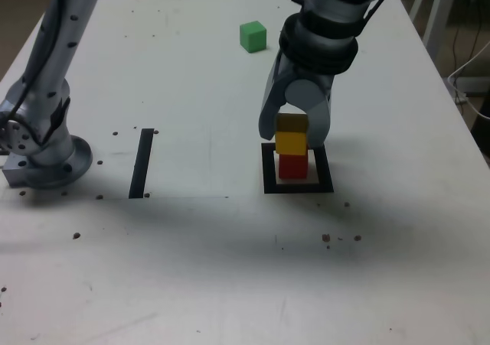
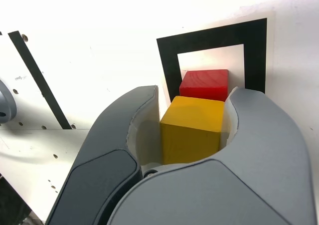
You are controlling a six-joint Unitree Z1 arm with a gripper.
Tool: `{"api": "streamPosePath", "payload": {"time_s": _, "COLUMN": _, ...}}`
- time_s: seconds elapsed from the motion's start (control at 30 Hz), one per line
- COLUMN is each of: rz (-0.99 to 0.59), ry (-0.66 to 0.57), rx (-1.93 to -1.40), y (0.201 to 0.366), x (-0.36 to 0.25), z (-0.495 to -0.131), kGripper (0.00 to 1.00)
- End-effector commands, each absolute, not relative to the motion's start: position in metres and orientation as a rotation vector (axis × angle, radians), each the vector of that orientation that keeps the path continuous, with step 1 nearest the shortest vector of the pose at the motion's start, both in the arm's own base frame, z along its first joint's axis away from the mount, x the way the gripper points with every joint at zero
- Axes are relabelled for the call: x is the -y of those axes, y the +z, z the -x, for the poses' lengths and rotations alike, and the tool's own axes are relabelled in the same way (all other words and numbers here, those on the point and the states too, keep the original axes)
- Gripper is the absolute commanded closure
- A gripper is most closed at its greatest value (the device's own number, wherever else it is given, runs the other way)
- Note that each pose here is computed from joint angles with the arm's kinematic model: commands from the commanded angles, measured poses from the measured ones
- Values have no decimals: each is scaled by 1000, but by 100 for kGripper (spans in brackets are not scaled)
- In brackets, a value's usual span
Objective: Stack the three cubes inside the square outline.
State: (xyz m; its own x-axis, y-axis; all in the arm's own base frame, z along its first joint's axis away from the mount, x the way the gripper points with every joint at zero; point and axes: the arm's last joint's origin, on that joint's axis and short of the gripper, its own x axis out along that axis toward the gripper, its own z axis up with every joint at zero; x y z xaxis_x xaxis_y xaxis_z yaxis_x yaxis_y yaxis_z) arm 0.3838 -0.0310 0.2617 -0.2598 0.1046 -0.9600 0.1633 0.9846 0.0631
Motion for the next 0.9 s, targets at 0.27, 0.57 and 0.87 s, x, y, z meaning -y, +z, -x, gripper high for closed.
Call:
{"api": "streamPosePath", "payload": {"time_s": 0.27, "rz": -180, "ry": -60, "rx": -1861, "y": 250, "x": 29, "z": -384, "kGripper": 11}}
{"api": "streamPosePath", "payload": {"time_s": 0.57, "rz": -176, "ry": -56, "rx": -1865, "y": 249, "x": 26, "z": -382, "kGripper": 1}}
{"api": "streamPosePath", "payload": {"time_s": 0.87, "rz": -192, "ry": -29, "rx": -1816, "y": 271, "x": 21, "z": -371, "kGripper": 1}}
